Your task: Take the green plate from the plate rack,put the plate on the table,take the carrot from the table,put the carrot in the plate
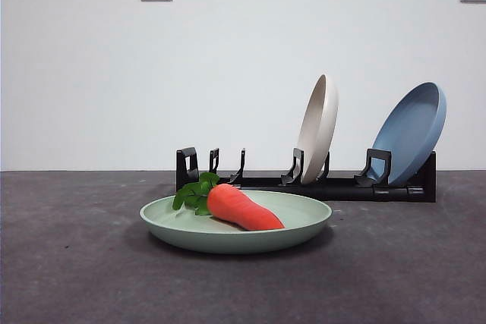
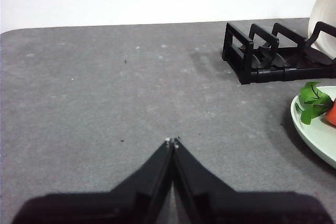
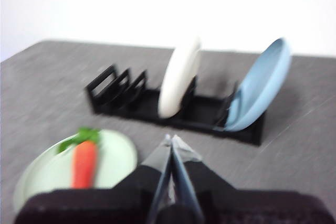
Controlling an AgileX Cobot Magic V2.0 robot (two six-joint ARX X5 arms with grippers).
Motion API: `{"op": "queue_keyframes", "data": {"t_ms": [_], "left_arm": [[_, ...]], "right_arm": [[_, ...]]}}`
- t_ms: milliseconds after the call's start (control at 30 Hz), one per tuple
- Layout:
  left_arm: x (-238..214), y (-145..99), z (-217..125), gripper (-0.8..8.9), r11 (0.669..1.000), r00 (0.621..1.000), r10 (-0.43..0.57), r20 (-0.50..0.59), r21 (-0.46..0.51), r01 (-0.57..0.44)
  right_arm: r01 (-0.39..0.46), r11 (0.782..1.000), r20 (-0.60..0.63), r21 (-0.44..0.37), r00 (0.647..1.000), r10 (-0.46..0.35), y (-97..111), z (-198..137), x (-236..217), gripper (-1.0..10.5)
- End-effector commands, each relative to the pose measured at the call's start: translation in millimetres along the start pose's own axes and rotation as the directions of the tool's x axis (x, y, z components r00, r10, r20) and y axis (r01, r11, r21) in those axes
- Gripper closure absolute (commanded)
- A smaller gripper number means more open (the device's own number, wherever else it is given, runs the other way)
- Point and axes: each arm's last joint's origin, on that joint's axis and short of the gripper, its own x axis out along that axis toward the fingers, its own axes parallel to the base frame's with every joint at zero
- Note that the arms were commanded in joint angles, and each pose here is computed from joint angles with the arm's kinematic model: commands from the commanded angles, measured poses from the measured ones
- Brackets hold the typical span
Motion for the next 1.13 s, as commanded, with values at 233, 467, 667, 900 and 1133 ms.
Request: {"op": "queue_keyframes", "data": {"t_ms": [233, 467, 667, 900, 1133], "left_arm": [[1, 0, -4, 8.15, 1.000, 1.000, 0.005, -0.005, -0.006, -0.005], [1, 0, -4, 8.15, 1.000, 1.000, 0.005, -0.005, -0.006, -0.005], [1, 0, -4, 8.15, 1.000, 1.000, 0.005, -0.005, -0.006, -0.005], [1, 0, -4, 8.15, 1.000, 1.000, 0.005, -0.005, -0.006, -0.005], [1, 0, -4, 8.15, 1.000, 1.000, 0.005, -0.005, -0.006, -0.005]], "right_arm": [[0.043, 0.999, 0.111, -0.009, 0.993, -0.042, -8, -91, 28, 9.4], [0.078, 0.992, 0.073, 0.096, 0.994, -0.085, -11, -135, 38, 9.4], [0.089, 0.990, 0.013, 0.113, 0.996, -0.091, -11, -142, 38, 9.4], [0.088, 0.988, 0.018, 0.123, 0.996, -0.090, -11, -142, 38, 9.4], [0.087, 0.989, 0.018, 0.123, 0.996, -0.090, -11, -142, 38, 9.4]]}}
